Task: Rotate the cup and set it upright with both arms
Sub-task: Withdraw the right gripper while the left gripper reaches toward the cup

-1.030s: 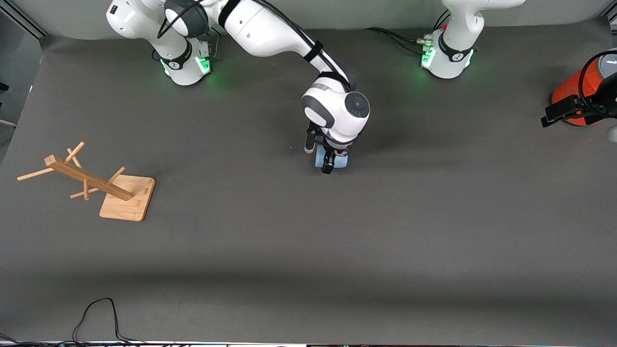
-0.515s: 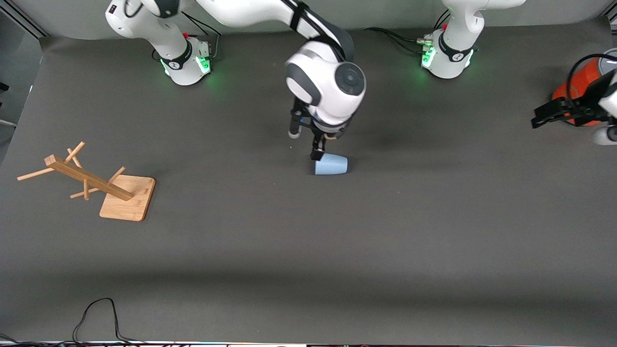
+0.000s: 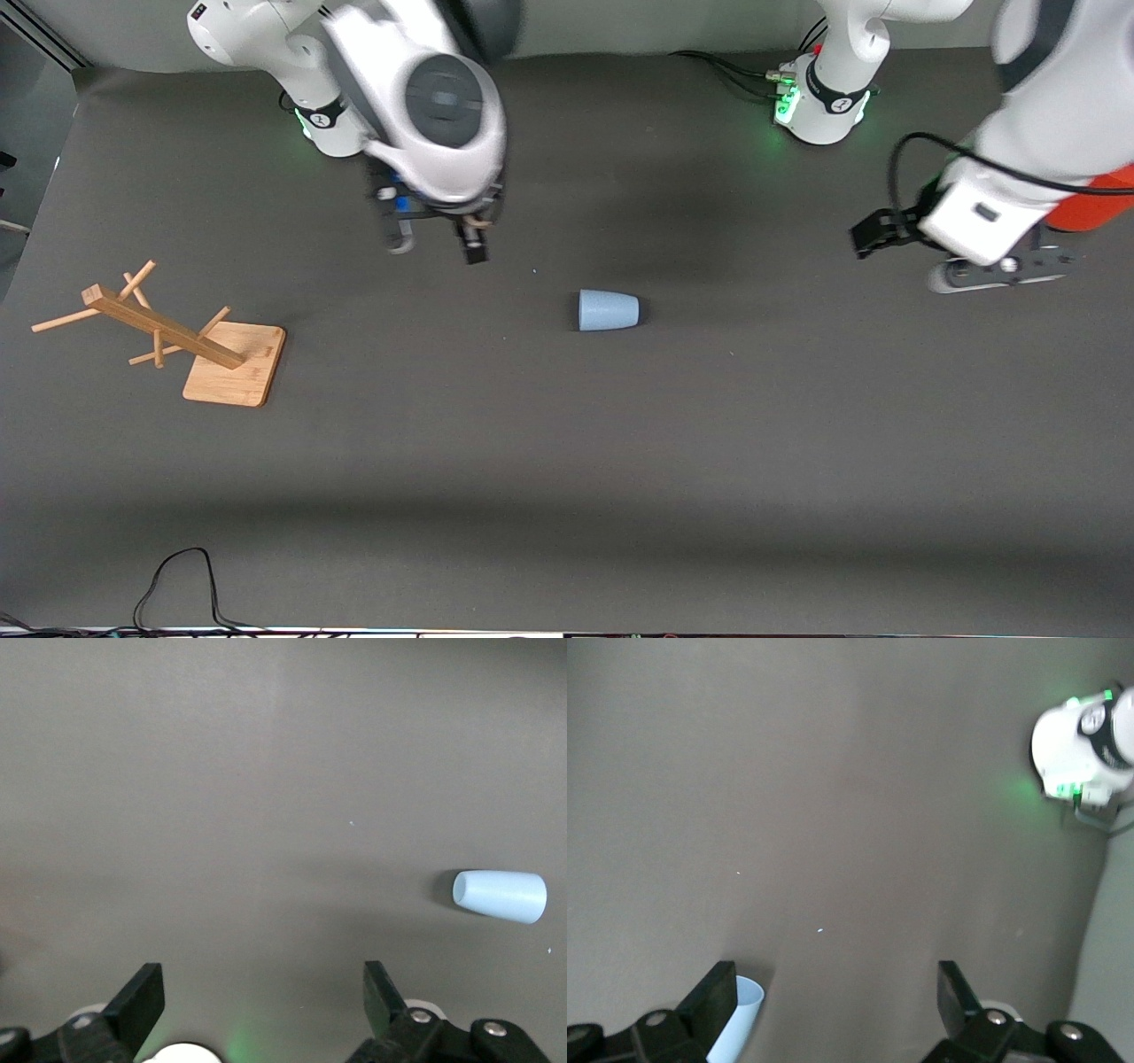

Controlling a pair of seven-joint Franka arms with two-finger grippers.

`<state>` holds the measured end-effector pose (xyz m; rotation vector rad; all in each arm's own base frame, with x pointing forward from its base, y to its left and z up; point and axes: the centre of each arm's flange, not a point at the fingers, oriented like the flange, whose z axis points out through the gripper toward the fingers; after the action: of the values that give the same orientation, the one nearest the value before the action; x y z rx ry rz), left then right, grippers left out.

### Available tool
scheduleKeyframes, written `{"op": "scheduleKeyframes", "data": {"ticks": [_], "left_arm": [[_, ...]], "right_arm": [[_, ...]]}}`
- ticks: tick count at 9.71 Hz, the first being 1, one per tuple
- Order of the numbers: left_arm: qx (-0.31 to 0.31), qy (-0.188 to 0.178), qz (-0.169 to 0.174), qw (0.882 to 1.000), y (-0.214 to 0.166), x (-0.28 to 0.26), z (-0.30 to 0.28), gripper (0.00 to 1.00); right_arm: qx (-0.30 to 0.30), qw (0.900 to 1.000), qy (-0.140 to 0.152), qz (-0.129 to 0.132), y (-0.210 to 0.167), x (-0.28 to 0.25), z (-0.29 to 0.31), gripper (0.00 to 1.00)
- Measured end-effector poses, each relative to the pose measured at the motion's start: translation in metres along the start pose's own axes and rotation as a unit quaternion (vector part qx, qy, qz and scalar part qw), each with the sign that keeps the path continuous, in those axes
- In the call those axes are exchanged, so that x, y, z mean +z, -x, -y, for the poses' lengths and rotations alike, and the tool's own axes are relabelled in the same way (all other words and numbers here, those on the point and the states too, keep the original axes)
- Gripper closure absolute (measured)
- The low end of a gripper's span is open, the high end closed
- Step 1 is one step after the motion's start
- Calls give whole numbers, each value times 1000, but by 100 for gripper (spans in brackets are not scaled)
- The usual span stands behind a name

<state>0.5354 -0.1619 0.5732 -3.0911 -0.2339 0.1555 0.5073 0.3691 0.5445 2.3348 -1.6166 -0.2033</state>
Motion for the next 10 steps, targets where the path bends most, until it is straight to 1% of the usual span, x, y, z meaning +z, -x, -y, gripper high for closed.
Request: {"op": "scheduleKeyframes", "data": {"ticks": [1, 2, 3, 5, 6, 8, 9, 10], "left_arm": [[-7, -15, -2, 1000, 11, 6, -30, 0], [-13, -35, -7, 999, 25, 16, -63, 0], [-17, -59, -13, 998, 41, 29, -99, 0], [-27, -100, -30, 994, 74, 70, -172, 0], [-35, -124, -43, 991, 90, 98, -207, 0], [-46, -176, -73, 981, 129, 164, -273, 0], [-58, -199, -97, 974, 148, 195, -302, 0], [-67, -212, -118, 968, 160, 222, -329, 0]], "right_arm": [[-55, 998, 0, 10, -33, -11, -9, 0], [-117, 993, 4, 19, -66, -16, -18, 0], [-179, 983, 3, 27, -96, -20, -25, 0], [-261, 965, -8, 37, -153, -24, -36, 0], [-297, 954, -16, 40, -188, -27, -41, 0], [-360, 931, -34, 42, -263, -25, -53, 0], [-387, 920, -46, 37, -297, -22, -58, 0], [-410, 910, -56, 32, -322, -17, -62, 0]]}}
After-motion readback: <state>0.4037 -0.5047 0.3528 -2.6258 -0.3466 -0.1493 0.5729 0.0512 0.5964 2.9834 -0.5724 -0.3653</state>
